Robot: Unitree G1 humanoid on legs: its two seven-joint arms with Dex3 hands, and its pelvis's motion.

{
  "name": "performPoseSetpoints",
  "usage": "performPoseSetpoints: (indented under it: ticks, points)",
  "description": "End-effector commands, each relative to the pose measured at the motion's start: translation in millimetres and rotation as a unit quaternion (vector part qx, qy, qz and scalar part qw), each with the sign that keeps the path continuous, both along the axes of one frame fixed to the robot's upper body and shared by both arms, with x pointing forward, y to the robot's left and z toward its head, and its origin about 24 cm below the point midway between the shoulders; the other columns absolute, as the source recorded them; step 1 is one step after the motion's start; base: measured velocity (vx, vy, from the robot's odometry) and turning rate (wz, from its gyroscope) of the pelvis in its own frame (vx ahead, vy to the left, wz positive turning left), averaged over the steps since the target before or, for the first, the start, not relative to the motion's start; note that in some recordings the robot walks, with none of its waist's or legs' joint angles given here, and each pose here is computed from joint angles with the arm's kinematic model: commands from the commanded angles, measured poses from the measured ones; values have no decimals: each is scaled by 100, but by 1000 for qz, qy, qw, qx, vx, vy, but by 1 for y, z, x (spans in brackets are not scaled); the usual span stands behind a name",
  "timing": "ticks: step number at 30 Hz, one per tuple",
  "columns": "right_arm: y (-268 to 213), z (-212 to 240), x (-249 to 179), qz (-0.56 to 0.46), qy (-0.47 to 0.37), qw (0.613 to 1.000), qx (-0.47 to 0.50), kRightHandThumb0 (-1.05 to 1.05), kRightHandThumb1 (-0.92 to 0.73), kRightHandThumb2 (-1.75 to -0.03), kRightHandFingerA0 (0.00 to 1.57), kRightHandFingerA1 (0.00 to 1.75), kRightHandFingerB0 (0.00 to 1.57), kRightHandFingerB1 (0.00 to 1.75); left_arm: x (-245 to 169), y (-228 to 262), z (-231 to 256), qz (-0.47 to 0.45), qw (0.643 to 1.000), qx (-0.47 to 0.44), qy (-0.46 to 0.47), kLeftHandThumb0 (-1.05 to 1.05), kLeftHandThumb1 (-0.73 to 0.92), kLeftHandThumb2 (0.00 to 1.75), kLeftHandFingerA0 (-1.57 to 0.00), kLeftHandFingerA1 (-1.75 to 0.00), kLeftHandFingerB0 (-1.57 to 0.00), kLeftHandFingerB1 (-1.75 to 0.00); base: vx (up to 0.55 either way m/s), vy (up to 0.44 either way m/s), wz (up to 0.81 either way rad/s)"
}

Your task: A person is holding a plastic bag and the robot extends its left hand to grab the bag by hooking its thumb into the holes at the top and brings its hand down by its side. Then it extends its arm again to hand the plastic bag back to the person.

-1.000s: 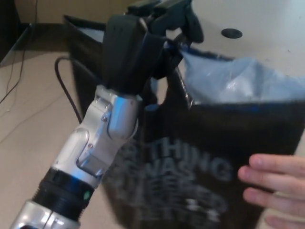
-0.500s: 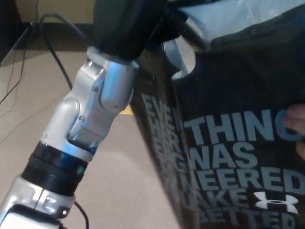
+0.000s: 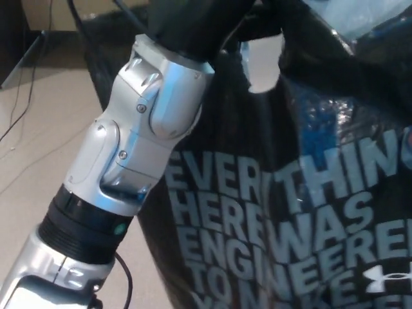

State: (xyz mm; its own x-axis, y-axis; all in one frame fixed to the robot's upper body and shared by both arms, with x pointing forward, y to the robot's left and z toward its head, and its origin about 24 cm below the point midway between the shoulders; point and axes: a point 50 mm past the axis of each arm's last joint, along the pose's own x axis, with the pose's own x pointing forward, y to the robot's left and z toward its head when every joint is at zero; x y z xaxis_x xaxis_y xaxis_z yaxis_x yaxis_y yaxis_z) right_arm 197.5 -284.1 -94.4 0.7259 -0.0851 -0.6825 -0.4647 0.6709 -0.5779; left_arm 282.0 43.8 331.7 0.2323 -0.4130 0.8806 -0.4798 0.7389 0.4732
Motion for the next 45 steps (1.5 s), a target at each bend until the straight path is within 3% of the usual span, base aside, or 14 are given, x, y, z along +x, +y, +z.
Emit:
performPoseSetpoints:
  ticks: [1,5,6,10,25,29,30,32,33,40,41,43,44,45]
  points:
    - [-2,2,1,13,2,1000,-4,-41,-66,-62,66,48,57,42,8,10,-17,97,949,208,215,-81,42,57,0,0,0,0,0,0,0]
    - [-1,3,4,16,-1,1000,-8,-42,-66,-63,66,48,57,42,11,19,-21,112,943,216,227,-83,43,58,0,0,0,0,0,0,0]
    - [-1,4,5,17,0,1000,-9,-41,-67,-62,65,47,57,41,12,22,-22,119,941,218,228,-73,43,82,0,-2,0,0,0,0,0]
    - [0,3,6,16,4,1000,-10,-41,-66,-62,66,48,57,41,14,29,-26,141,932,234,238,-78,45,85,0,0,0,0,0,0,0]
    - [3,2,5,24,8,1000,-7,-38,-70,-61,64,46,58,41,15,88,-87,205,888,268,312,-73,42,83,0,-7,0,-1,0,0,0]
    - [4,0,4,25,10,1000,-9,-38,-70,-61,64,45,58,41,17,104,-107,221,875,267,339,-81,35,67,-6,-34,-2,-13,0,0,0]
    - [3,0,4,25,9,1000,-9,-38,-70,-61,64,45,58,41,17,109,-112,224,868,265,355,-59,33,81,0,-30,0,-17,0,0,0]
    - [4,1,4,23,8,1000,-7,-37,-70,-61,63,45,58,41,17,115,-118,226,863,261,370,-79,37,62,-1,-27,0,-18,0,0,3]
    - [4,1,6,23,6,1000,-8,-37,-70,-61,64,45,58,40,15,127,-132,229,853,250,396,-67,39,79,0,-11,0,-8,0,0,0]
    - [1,3,5,22,1,1000,-11,-41,-66,-63,66,49,58,42,-11,192,-231,271,825,151,473,-71,42,72,-9,-39,-5,-25,0,0,0]
    - [1,3,5,21,1,1000,-9,-40,-66,-62,65,48,58,42,-16,200,-242,278,821,132,481,-34,20,83,-1,-49,0,-48,0,0,0]
    - [1,3,5,20,1,1000,-8,-37,-70,-61,63,45,60,41,-26,216,-262,293,811,100,496,-34,22,84,0,-49,0,-48,0,0,0]
    - [1,2,5,18,3,1000,-7,-37,-69,-61,63,45,59,41,-34,226,-277,304,802,78,509,-64,41,70,-15,-41,-9,-35,0,0,0]
    - [1,2,5,16,3,1000,-7,-37,-69,-61,64,46,59,41,-40,233,-286,312,796,66,515,-64,42,70,-17,-42,-10,-35,0,0,0]
